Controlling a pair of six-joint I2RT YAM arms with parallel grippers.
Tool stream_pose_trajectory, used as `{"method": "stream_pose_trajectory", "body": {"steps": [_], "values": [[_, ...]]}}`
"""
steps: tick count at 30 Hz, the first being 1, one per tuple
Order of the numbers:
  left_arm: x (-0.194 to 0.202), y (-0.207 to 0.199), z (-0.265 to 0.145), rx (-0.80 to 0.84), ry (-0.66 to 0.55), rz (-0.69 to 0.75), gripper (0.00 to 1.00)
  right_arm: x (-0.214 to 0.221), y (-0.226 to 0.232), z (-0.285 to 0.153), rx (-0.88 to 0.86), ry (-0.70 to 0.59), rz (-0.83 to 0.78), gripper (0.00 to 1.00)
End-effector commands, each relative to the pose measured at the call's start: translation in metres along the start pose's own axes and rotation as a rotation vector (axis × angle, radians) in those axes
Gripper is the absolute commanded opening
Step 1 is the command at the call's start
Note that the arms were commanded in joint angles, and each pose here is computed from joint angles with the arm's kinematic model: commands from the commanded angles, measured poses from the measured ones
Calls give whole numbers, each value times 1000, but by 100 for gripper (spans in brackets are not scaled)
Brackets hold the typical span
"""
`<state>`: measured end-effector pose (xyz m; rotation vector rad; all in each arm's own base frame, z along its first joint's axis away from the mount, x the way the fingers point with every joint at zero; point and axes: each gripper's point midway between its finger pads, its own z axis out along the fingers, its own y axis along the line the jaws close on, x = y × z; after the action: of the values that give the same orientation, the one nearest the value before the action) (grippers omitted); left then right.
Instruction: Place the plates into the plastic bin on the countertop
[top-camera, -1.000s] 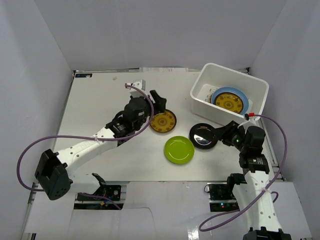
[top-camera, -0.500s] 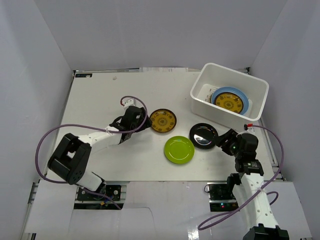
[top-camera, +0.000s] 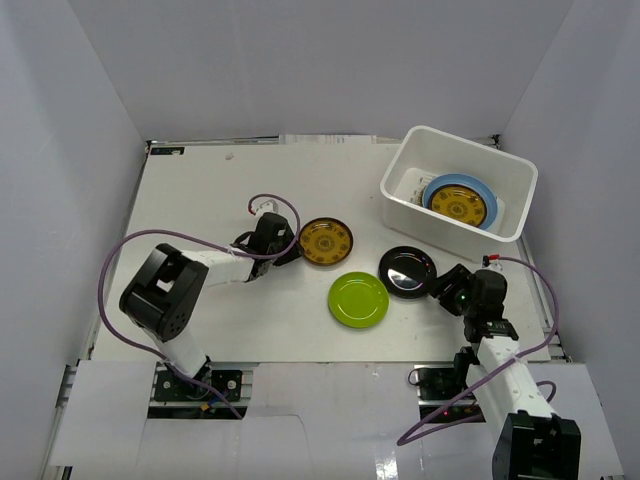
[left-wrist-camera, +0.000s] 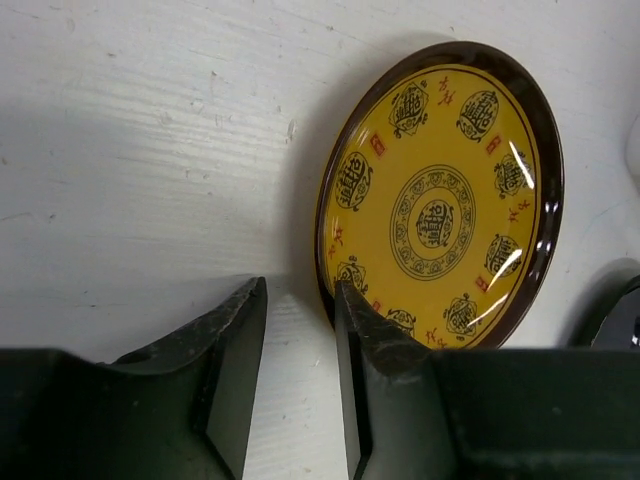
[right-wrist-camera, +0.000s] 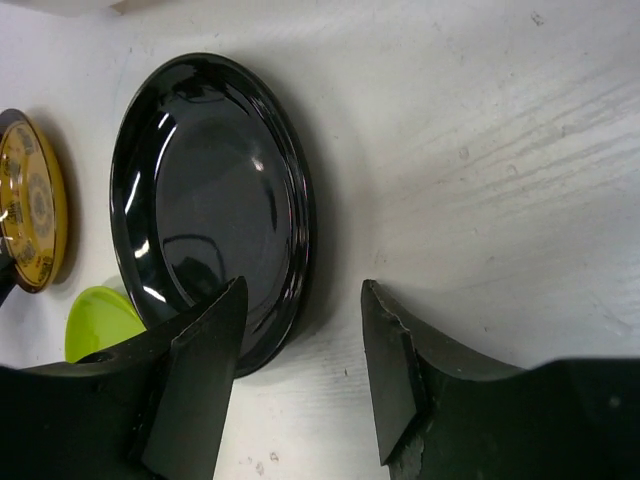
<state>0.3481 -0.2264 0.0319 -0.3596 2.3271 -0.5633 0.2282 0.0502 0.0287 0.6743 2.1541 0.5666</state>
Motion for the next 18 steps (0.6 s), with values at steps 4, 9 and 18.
{"method": "stream_pose_trajectory", "body": {"steps": [4, 9, 18], "values": [[-5, -1, 9, -7, -7, 9, 39, 7, -1, 11, -35, -2, 36, 53], [-10, -8, 14, 5, -12, 13, 47, 12, 0, 16, -51, 15, 59, 46], [-13, -9, 23, -1, -11, 21, 27, 9, -2, 19, -40, 2, 57, 22]]}}
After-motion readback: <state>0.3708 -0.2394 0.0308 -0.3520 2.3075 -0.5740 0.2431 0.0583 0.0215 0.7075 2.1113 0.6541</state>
